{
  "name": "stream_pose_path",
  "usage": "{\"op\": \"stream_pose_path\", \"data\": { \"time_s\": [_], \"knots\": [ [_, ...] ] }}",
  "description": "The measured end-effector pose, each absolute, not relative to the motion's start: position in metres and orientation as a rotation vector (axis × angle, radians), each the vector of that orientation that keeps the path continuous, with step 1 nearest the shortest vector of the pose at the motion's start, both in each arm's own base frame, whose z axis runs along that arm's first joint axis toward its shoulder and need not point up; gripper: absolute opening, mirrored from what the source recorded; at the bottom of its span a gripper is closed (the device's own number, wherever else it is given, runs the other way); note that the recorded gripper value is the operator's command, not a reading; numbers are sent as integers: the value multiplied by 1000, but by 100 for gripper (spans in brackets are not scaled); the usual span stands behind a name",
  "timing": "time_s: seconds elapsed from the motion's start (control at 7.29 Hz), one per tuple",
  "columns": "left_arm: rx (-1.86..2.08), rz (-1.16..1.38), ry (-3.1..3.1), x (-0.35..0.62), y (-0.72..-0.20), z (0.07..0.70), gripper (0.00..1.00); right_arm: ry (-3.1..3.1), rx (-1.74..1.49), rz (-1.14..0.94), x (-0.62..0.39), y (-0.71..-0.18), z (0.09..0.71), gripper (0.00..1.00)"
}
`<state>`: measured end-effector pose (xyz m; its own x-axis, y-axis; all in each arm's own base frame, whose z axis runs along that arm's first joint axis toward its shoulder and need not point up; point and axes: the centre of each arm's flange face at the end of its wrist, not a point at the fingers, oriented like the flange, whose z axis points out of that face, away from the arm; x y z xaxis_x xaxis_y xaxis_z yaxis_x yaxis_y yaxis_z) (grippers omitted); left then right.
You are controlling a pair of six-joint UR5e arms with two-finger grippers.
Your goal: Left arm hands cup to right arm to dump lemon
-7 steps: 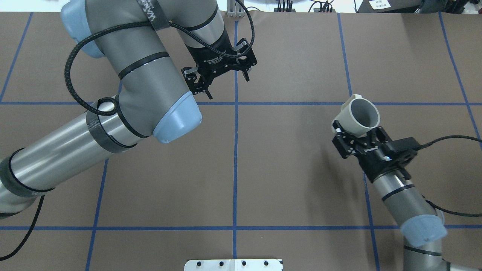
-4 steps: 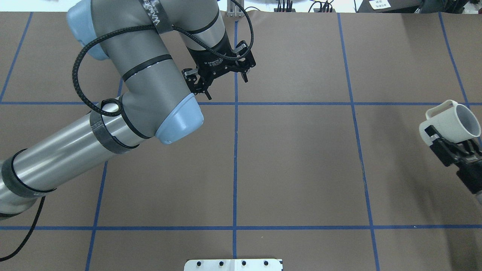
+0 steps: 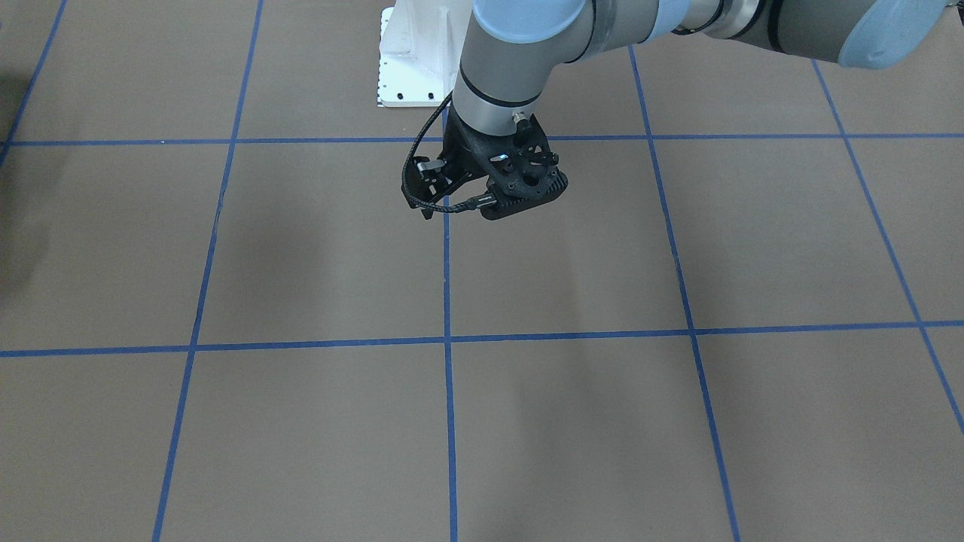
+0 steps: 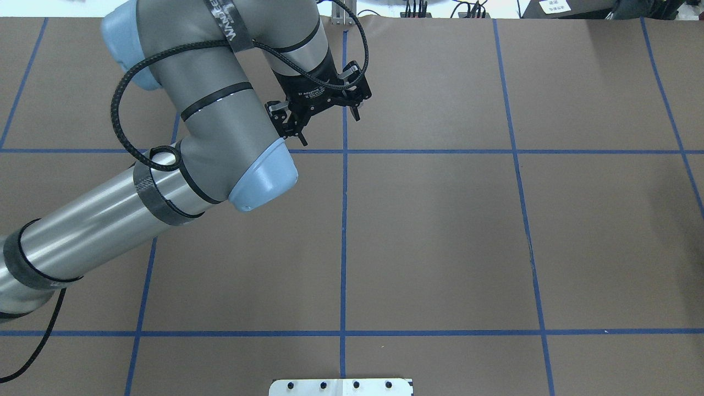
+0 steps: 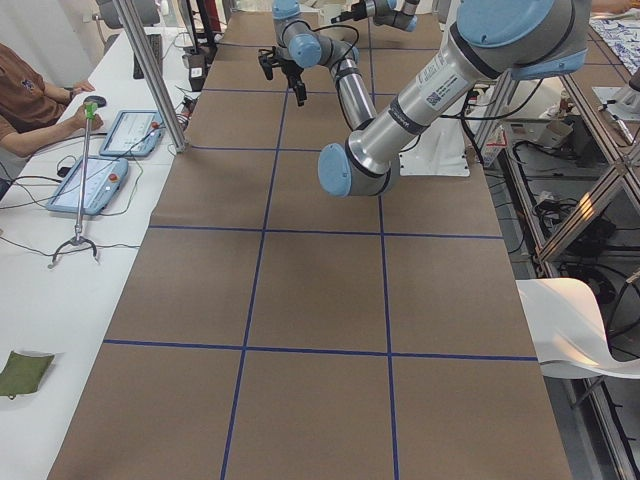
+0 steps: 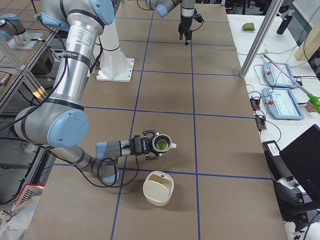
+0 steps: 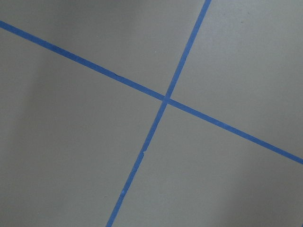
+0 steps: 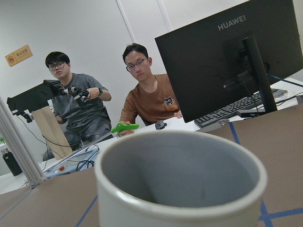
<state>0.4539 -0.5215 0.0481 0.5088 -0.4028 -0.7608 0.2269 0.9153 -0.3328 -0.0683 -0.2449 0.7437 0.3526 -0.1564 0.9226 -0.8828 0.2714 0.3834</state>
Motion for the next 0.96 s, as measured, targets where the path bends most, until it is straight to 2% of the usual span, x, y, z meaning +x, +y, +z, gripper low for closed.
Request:
{"op": "stream_pose_path", "data": {
  "time_s": [0.14, 0.55, 0.96],
  "knots": [
    [-200, -383, 962, 456, -522, 50, 100, -1158, 1180, 708, -48, -239, 750, 18],
    [-198, -384, 954, 462, -521, 52, 100, -1220, 1126, 768, -24, -232, 754, 19],
    [-195, -381, 950, 465, -519, 53, 100, -1370, 991, 959, -15, -230, 755, 21]
  ]
}}
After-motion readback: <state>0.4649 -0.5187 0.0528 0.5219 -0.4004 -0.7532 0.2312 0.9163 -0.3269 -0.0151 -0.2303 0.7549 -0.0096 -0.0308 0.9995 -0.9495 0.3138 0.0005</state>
